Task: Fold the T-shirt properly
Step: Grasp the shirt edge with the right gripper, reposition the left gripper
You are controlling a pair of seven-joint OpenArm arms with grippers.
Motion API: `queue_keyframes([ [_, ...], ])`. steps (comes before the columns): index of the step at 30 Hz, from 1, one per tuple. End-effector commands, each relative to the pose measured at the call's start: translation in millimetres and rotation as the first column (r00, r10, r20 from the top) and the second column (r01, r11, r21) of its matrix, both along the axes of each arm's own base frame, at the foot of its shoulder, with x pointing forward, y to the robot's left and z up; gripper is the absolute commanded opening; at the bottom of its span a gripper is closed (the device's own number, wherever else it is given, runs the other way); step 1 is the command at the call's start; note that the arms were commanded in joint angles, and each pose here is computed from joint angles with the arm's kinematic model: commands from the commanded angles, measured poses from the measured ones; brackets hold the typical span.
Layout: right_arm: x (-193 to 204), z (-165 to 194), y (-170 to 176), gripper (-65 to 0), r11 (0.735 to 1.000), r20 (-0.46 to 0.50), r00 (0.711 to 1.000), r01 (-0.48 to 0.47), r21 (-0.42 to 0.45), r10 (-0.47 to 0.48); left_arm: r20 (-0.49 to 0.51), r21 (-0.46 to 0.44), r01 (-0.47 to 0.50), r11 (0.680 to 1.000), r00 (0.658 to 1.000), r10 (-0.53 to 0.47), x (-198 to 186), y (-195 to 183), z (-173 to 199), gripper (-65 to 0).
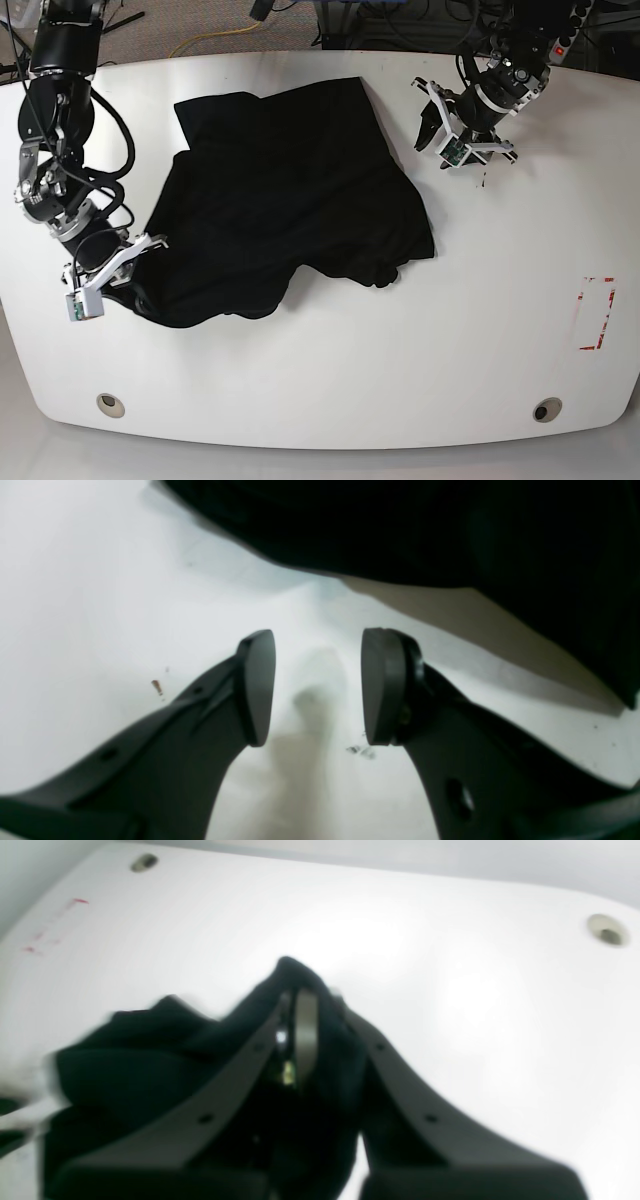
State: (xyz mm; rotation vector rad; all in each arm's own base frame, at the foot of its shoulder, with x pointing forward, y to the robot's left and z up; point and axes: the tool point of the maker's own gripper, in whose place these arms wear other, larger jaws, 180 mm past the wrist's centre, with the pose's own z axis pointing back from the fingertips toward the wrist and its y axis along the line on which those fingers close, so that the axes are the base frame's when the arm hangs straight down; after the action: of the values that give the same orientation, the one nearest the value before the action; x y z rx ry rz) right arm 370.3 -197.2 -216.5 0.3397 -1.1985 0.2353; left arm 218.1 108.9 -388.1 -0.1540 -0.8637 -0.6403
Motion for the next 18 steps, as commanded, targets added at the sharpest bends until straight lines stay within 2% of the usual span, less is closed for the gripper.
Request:
queue_keyframes([
  [1, 11, 28, -13, -65.0, 1.000, 0.073, 0.997, 0.015, -0.021, -0.014, 0.019, -0.031, -0.019, 0.999, 1.000, 0.020, 7, -3, 3, -39.4],
  [3, 11, 28, -14, -65.0, 1.000, 0.072, 0.997, 0.016, -0.025, -0.015, 0.015, -0.053, -0.056, 0.997, 0.998, 0.057, 14, -4, -2, -39.4],
  [6, 10, 25, -14, -65.0, 1.000, 0.064, 0.998, 0.014, -0.027, -0.012, 0.015, -0.090, -0.181, 0.979, 0.983, 0.183, 35, 9, -5, -38.6],
  [8, 9, 22, -13, -65.0, 1.000, 0.058, 0.998, 0.013, -0.025, -0.012, -0.016, -0.091, -0.230, 0.969, 0.973, 0.229, 41, 13, -12, -33.9],
  [9, 7, 18, -13, -65.0, 1.000, 0.048, 0.999, 0.013, -0.026, -0.012, -0.029, -0.091, -0.250, 0.964, 0.968, 0.249, 48, 13, -12, -28.5],
  [12, 4, 14, -13, -65.0, 1.000, 0.037, 0.999, 0.013, -0.023, -0.012, -0.044, -0.090, -0.266, 0.960, 0.964, 0.263, 59, 12, -10, -18.2],
  [18, 4, 12, -12, -65.0, 1.000, 0.034, 0.999, 0.013, -0.020, -0.012, -0.040, -0.127, -0.220, 0.967, 0.975, 0.217, 69, -6, -5, -17.1],
])
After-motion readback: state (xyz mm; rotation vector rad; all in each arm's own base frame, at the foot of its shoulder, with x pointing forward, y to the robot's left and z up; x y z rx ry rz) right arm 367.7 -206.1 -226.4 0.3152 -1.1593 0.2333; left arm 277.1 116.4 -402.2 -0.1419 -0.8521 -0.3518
